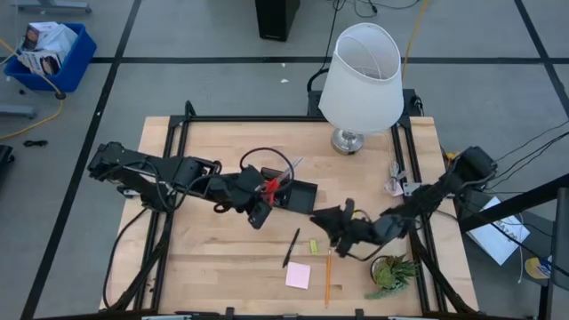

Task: Pick and place office supplies into organizer
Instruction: Put the red scissors into the black desk organizer

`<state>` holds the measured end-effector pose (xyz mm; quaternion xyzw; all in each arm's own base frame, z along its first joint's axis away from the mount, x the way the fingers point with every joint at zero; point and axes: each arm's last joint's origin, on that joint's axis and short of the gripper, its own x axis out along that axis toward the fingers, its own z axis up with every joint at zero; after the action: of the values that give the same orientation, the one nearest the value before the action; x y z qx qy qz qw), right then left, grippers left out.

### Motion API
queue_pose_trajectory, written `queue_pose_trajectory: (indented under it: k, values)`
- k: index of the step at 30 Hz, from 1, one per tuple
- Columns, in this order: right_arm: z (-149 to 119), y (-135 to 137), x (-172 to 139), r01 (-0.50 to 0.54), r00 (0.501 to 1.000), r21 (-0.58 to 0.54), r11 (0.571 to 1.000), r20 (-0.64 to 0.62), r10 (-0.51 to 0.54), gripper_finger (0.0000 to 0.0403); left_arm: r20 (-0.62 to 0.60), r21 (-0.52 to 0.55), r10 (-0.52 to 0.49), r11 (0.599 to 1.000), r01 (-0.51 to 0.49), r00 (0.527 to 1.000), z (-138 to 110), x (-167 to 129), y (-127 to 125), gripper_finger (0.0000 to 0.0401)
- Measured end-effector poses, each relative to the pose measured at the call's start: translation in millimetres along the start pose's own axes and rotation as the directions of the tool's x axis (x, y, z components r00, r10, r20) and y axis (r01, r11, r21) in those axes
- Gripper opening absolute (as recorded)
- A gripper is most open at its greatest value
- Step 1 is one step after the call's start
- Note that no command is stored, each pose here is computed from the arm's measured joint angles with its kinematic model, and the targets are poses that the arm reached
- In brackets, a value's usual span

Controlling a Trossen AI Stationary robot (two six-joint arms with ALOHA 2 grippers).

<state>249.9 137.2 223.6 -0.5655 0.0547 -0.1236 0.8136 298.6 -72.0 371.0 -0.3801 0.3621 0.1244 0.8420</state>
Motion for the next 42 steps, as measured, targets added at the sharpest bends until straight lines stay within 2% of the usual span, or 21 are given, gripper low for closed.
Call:
queue_pose_trajectory:
  k: [3,7,10,14,17,20,26,30,34,36,42]
  values:
    - [13.3,-5.4,13.7,0.030,0.999,-0.163,0.986,-0.017,-0.033,0.0144,-0.008,-0.026,-0.005,1.000,0.005,1.000,-0.2,0.0,-0.2,0.0012]
    - [22.4,-6.8,31.4,0.026,0.998,-0.367,0.930,-0.042,-0.044,0.0145,-0.018,-0.042,-0.012,0.999,0.011,1.000,-3.1,-0.1,-2.0,0.0033]
    - [24.4,-7.6,45.5,0.024,0.996,-0.447,0.894,-0.065,-0.059,0.0144,-0.027,-0.045,-0.006,0.999,0.004,1.000,-4.1,3.1,-2.3,0.0044]
    - [20.8,-6.7,63.7,0.009,0.992,-0.555,0.832,-0.103,-0.079,0.0145,-0.028,-0.036,-0.009,0.999,0.008,1.000,-5.9,3.1,-3.6,0.0028]
    - [19.1,-7.7,72.5,0.021,0.992,-0.565,0.825,-0.091,-0.087,0.0144,-0.026,-0.029,-0.010,1.000,0.009,1.000,-6.5,3.1,-4.2,0.0012]
    - [19.7,-6.2,75.0,0.045,0.997,-0.562,0.826,-0.033,-0.076,0.0143,-0.020,-0.023,-0.005,1.000,0.005,1.000,-6.2,3.0,-3.9,0.0013]
    - [24.2,-12.9,77.3,0.068,0.995,-0.592,0.803,-0.018,-0.097,0.0150,-0.034,-0.025,-0.005,1.000,0.004,0.999,-8.7,8.1,-5.9,0.0037]
    - [26.2,-16.0,83.6,0.073,0.997,-0.614,0.786,0.034,-0.066,0.0158,-0.048,-0.005,-0.001,1.000,0.000,0.999,-12.1,15.8,-8.5,0.0022]
    - [23.7,-17.5,91.0,0.036,0.999,-0.608,0.793,0.011,-0.037,0.0164,-0.060,0.044,0.020,0.999,-0.017,0.998,-14.2,22.2,-8.0,0.0012]
    - [20.9,-16.8,93.1,0.026,1.000,-0.605,0.796,0.001,-0.031,0.0166,-0.058,0.035,0.013,0.999,-0.011,0.998,-13.8,22.1,-8.6,0.0013]
    - [9.6,-16.7,101.6,0.001,0.999,-0.618,0.786,-0.037,-0.029,0.0165,-0.077,0.020,-0.016,1.000,0.018,0.997,-13.7,22.6,-10.4,0.0034]
